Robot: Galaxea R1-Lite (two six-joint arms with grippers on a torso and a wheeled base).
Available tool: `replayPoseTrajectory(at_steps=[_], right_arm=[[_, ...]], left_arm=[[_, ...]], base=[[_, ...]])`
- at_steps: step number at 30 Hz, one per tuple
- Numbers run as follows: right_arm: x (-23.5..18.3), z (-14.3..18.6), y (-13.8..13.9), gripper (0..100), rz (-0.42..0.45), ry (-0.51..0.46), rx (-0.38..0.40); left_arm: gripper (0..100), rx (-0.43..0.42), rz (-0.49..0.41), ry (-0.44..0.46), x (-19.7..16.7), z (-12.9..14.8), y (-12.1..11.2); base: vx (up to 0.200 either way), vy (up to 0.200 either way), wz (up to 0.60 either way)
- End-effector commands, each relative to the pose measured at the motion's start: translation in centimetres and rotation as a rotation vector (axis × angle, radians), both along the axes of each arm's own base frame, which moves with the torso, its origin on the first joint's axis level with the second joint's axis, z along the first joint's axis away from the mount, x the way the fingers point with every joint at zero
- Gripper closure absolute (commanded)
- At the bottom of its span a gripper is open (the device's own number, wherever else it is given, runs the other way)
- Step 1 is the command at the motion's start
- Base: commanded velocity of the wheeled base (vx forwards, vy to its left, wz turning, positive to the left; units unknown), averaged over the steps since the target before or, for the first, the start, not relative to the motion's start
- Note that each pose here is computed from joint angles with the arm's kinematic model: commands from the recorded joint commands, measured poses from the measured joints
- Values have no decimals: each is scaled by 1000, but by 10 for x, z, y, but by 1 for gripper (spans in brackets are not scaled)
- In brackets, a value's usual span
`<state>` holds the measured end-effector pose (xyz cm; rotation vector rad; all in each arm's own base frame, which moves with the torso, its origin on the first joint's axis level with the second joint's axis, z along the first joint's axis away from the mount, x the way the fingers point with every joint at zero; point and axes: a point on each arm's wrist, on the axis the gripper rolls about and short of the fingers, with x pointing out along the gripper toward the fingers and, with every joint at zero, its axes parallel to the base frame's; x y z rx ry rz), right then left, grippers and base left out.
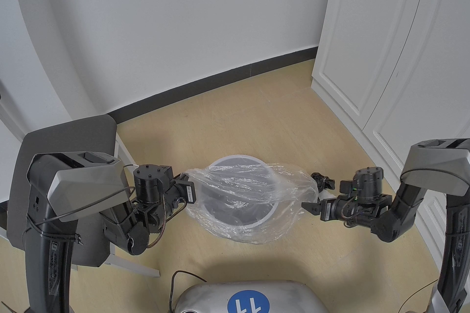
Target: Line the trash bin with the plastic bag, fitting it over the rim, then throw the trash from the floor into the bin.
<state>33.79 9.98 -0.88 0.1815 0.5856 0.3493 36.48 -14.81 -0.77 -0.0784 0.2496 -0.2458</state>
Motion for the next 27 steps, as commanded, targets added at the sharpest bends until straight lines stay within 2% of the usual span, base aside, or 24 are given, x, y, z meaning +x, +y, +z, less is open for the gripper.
replayPoseTrajectory(at_steps=[1, 2, 6, 9, 11, 12, 14, 17, 19, 23, 27], right_arm=[[-16, 20, -48, 0, 46, -9, 48], [-16, 19, -57, 0, 77, 0, 80], [-15, 20, -60, 0, 92, -9, 96], [-10, 32, -51, 0, 83, -86, 87], [-9, 44, -28, 0, 26, -172, 81], [-8, 56, -8, 0, -61, -250, 104], [-11, 66, 13, 0, -93, -293, 124], [-9, 86, 32, 0, -41, -327, 134], [-3, 104, 42, 0, -12, -326, 111], [11, 164, 66, 0, 35, -290, 66], [10, 194, 94, 0, 103, -229, 26]], left_arm=[[100, 5, 7, 2, 1, 0, 2], [100, 6, 7, 3, 1, -1, 2], [100, 7, 8, 6, 2, -2, 2], [100, 6, 4, 5, 3, -4, 0], [100, 6, 1, 4, 6, -6, -2], [100, 5, 1, 1, 8, -8, -4], [100, 4, 0, -9, 11, -7, -5], [100, 4, 4, -14, 12, -6, -5], [100, 6, 7, -11, 11, -6, -3], [100, 9, 13, -4, 11, -8, -1], [100, 17, 13, 15, 11, -14, -1]], base=[[0, 0, 0], [0, 0, 0], [0, 0, 0], [0, 0, 0], [0, 0, 0], [0, 0, 0], [0, 0, 0], [0, 0, 0], [0, 0, 0], [0, 0, 0], [0, 0, 0]])
